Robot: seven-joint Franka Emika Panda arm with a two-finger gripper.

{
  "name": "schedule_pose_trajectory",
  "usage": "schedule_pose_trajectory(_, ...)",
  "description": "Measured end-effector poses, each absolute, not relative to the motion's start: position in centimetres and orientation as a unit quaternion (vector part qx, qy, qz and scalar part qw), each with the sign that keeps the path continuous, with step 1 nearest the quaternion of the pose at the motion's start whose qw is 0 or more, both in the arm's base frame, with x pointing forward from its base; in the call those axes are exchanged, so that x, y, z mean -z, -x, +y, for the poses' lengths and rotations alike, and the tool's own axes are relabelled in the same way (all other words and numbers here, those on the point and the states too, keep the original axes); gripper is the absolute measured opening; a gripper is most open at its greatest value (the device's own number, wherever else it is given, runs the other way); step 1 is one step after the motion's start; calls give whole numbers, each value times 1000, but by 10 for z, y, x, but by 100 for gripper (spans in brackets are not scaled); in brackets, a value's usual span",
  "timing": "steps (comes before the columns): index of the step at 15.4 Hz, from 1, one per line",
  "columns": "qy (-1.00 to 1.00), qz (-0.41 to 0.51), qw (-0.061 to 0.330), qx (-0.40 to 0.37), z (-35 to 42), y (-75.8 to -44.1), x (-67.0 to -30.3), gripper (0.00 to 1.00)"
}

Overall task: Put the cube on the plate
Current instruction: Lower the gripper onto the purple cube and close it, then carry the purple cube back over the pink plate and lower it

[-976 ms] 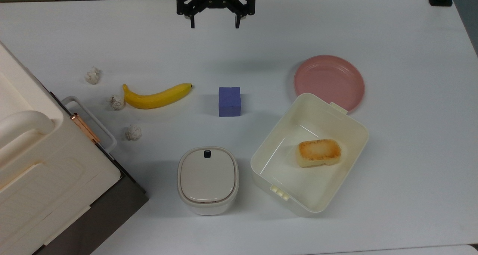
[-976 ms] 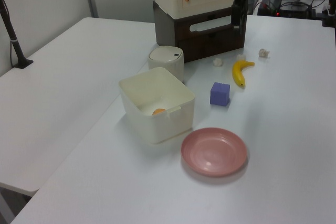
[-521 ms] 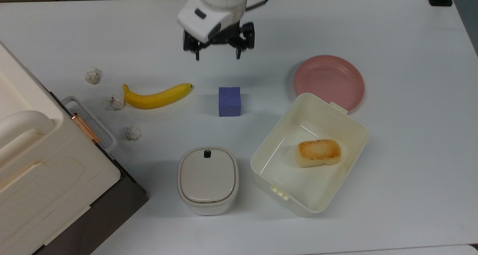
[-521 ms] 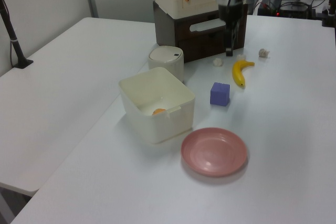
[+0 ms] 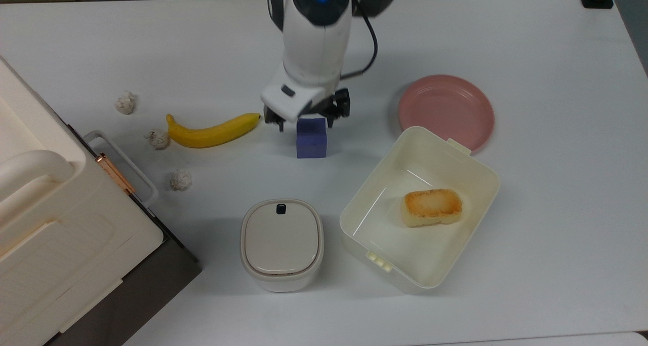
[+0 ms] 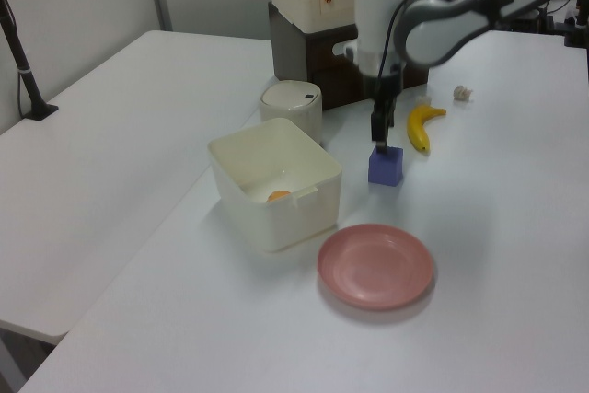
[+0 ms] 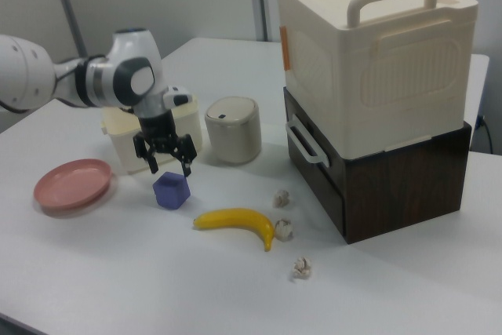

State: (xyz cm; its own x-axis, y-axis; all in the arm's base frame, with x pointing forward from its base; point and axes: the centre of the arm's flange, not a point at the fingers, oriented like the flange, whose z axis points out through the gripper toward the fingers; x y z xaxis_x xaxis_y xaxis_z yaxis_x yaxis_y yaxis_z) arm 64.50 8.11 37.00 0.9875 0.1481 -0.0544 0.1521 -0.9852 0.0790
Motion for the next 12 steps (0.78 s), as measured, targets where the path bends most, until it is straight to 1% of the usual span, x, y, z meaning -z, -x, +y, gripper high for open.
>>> schedule_pose_trajectory(2, -995, 83, 40, 26, 90, -650, -343, 100)
schedule_pose_trajectory(5, -995, 90, 40, 30, 98, -650, -331, 100)
schedule_pose_trajectory(6, -995, 90, 40, 31, 100, -650, -331, 94)
schedule_pose_trajectory(7, -995, 91, 40, 31, 100, -650, -330, 87)
schedule_pose_trajectory(9, -995, 91, 40, 30, 100, -650, -331, 63)
schedule_pose_trajectory(10, -995, 90, 40, 29, 100, -650, -333, 56)
schedule_pose_trajectory(12, -995, 90, 40, 29, 100, -650, -333, 54)
